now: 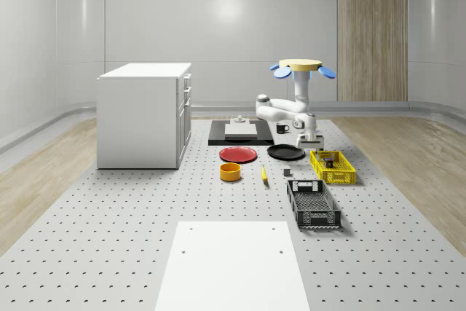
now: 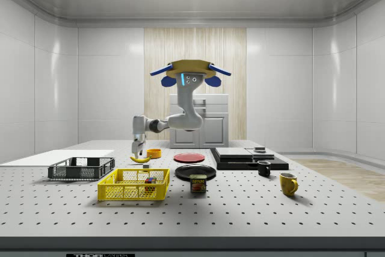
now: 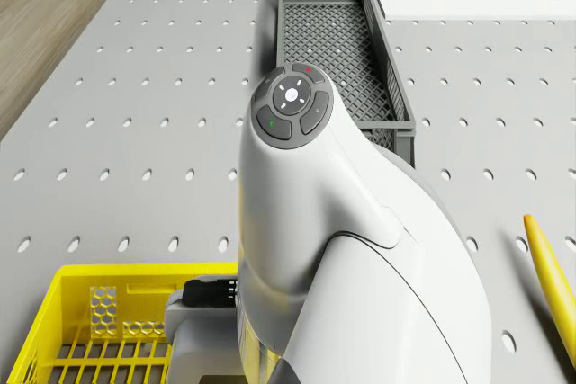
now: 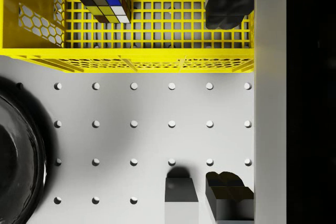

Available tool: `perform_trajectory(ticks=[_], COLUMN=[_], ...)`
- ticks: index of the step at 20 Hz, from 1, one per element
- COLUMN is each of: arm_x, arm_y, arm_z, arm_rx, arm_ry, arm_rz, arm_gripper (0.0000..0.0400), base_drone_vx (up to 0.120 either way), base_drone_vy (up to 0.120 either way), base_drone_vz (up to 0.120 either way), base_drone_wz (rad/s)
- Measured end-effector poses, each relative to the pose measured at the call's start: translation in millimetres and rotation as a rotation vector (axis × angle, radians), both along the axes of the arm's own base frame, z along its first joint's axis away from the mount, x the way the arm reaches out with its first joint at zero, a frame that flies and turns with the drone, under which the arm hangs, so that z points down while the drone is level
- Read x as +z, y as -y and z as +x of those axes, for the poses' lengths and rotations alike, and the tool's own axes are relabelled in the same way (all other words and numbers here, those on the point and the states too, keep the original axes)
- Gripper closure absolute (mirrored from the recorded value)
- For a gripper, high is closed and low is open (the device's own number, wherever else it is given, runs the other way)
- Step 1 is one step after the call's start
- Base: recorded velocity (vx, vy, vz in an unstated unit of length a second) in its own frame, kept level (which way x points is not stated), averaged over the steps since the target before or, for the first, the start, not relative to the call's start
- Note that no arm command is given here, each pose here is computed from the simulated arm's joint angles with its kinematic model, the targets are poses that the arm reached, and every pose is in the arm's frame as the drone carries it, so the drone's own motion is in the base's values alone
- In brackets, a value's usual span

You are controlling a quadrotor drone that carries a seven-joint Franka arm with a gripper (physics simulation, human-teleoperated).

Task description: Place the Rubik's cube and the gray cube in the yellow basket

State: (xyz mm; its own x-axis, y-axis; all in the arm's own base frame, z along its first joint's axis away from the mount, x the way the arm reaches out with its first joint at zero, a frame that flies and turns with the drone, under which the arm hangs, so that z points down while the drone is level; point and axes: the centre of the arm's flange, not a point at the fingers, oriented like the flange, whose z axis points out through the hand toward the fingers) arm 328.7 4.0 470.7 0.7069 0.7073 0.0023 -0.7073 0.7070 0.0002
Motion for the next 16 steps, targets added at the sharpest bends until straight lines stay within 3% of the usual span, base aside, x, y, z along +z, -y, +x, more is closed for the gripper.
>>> perform_trajectory(ticks=[9,16], arm_x=[0.0,0.0], arm_y=[0.0,0.0], arm_z=[0.0,0.0], arm_rx=[0.0,0.0], arm_ry=[0.0,0.0], arm_rz=[0.0,0.0], arm_gripper=[0.0,0.0], base_drone_vx=[0.0,0.0], base_drone_vy=[-0.12,-0.12], base_drone_vz=[0.0,-0.103], base_drone_wz=[0.0,0.0])
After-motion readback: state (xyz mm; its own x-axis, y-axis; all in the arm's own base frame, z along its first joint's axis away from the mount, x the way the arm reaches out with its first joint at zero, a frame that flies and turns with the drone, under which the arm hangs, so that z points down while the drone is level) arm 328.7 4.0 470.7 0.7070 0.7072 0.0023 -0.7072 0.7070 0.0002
